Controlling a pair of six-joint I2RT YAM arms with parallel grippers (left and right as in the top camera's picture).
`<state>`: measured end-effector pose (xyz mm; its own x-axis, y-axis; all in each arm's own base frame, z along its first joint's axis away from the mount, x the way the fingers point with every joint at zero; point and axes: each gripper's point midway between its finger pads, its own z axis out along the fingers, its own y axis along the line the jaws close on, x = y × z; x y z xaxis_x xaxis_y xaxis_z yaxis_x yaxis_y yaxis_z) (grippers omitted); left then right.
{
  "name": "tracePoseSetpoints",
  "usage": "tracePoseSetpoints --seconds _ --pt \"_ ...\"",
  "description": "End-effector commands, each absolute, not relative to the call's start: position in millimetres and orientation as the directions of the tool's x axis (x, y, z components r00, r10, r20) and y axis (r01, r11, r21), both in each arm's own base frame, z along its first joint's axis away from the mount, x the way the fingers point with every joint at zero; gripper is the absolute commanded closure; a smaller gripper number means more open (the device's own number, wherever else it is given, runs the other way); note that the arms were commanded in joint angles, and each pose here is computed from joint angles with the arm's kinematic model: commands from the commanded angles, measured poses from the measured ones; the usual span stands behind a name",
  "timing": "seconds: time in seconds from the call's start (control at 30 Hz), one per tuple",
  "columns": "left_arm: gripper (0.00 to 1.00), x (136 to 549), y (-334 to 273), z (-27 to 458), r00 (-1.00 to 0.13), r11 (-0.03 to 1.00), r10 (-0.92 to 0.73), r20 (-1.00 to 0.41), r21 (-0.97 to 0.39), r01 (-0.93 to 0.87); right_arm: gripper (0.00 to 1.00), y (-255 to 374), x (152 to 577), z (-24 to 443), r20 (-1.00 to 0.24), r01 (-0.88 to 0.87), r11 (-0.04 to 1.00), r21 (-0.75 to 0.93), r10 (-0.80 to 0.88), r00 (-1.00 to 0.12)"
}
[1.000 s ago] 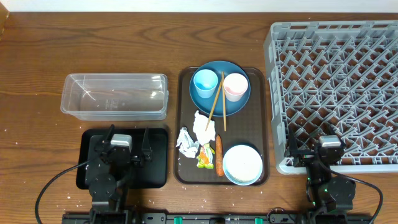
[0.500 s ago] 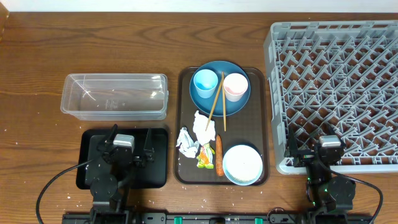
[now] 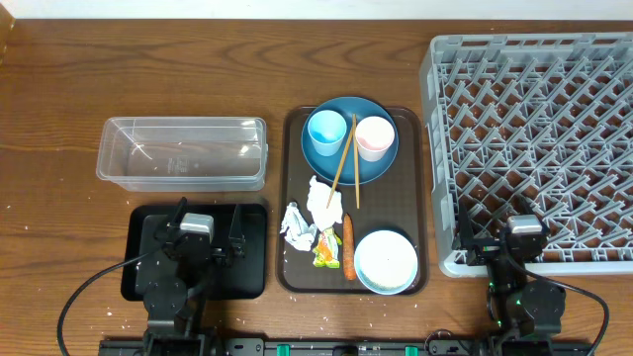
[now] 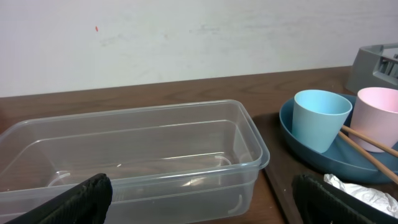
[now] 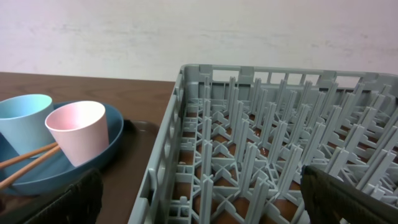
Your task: Sort waste into correct bins and load items into the dishwasher rack
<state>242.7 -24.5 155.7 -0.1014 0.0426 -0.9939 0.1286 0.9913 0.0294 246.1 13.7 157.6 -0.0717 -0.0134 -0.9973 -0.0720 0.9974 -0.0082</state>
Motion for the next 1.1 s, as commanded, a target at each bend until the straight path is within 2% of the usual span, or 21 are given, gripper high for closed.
tracePoseSetpoints --seconds 0.0,0.7,0.8,0.87,0.97,1.07 --pt "0.05 243 -25 141 -0.132 0.991 0.051 -0.99 0.033 0.133 0.01 13 246 156 -0.997 -0.07 0.997 -0.012 -0.017 -0.077" --pt "0.05 243 -27 140 -0.133 0.989 0.05 -0.99 0.031 0.142 0.01 13 246 156 -0.997 -0.07 0.997 -0.012 -0.017 -0.077" --pt "0.05 244 -27 147 -0.106 0.989 0.049 -0.993 0.033 0.143 0.01 13 246 156 -0.997 -0.07 0.997 -0.012 -0.017 -0.077" --pt "0.05 244 -27 151 -0.098 0.99 -0.001 -0.995 -0.014 0.139 0.01 13 246 156 -0.997 -0.07 0.997 -0.012 -0.017 -0.077" --pt "0.05 240 -28 166 -0.114 0.975 -0.166 -0.979 -0.181 0.128 0.01 13 246 156 -0.997 -0.07 0.997 -0.012 -0.017 -0.077" --pt "0.05 228 -38 200 -0.122 0.944 -0.259 -0.958 -0.278 0.177 0.01 13 246 156 -0.997 -0.07 0.997 -0.012 -0.017 -0.077"
